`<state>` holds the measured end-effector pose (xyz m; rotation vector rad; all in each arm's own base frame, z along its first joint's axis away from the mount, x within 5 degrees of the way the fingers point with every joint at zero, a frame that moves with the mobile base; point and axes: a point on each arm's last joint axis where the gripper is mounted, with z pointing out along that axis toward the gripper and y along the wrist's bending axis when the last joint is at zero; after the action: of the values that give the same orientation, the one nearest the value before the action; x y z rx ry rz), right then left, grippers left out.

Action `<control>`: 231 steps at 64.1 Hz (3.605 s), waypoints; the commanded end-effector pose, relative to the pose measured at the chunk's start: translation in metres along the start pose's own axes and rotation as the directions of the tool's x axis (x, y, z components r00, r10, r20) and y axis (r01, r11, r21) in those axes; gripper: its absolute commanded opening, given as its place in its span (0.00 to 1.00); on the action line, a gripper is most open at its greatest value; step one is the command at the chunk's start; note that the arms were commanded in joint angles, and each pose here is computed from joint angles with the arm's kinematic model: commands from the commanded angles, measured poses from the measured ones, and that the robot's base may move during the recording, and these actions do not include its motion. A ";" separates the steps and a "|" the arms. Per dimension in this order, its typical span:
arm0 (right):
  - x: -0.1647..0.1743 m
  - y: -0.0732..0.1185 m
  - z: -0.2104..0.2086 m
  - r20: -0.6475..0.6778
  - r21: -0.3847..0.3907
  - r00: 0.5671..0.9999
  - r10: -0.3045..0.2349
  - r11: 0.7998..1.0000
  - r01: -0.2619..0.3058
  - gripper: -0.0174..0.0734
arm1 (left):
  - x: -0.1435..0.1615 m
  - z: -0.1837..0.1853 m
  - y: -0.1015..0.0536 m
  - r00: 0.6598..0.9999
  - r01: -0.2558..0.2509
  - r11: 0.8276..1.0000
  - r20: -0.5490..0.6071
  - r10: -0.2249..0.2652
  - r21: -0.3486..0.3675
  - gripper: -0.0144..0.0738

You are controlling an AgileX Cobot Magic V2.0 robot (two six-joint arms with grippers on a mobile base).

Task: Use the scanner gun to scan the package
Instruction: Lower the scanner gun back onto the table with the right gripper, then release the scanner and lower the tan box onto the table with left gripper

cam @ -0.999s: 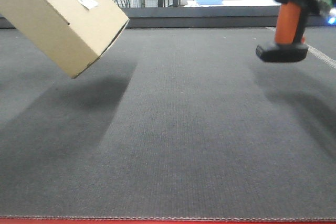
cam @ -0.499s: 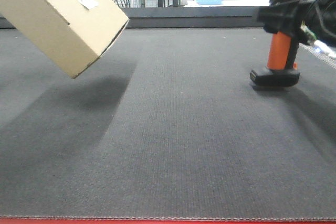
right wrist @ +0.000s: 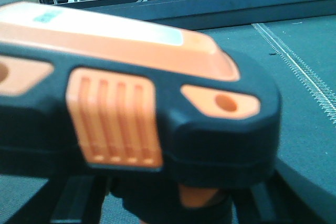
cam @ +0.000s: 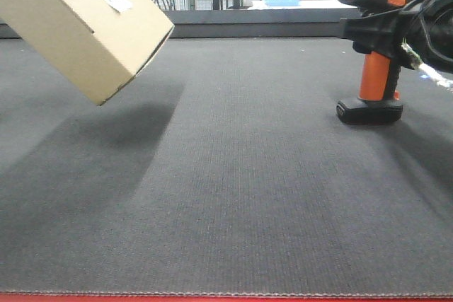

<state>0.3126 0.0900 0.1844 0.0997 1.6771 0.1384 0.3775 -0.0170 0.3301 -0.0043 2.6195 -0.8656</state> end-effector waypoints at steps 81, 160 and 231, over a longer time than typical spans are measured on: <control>-0.030 0.004 -0.032 -0.182 -0.075 0.983 0.014 0.997 -0.028 0.82 | -0.010 -0.025 0.006 0.996 -0.078 0.959 0.025 0.088 -0.272 0.04; -0.105 -0.009 -0.153 -0.084 -0.256 0.996 0.025 0.966 -0.046 0.01 | 0.000 -0.026 0.086 0.987 -0.130 0.731 -0.160 0.028 -0.670 0.44; -0.106 -0.063 -0.204 -0.083 -0.022 0.983 -0.161 0.987 0.159 0.03 | 0.144 -0.154 -0.033 0.733 -0.062 0.747 0.477 0.484 -0.662 0.04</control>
<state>0.1320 0.0062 0.3051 -0.0420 1.7900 0.0551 0.2048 0.0312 0.4144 -0.0384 2.1271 0.1454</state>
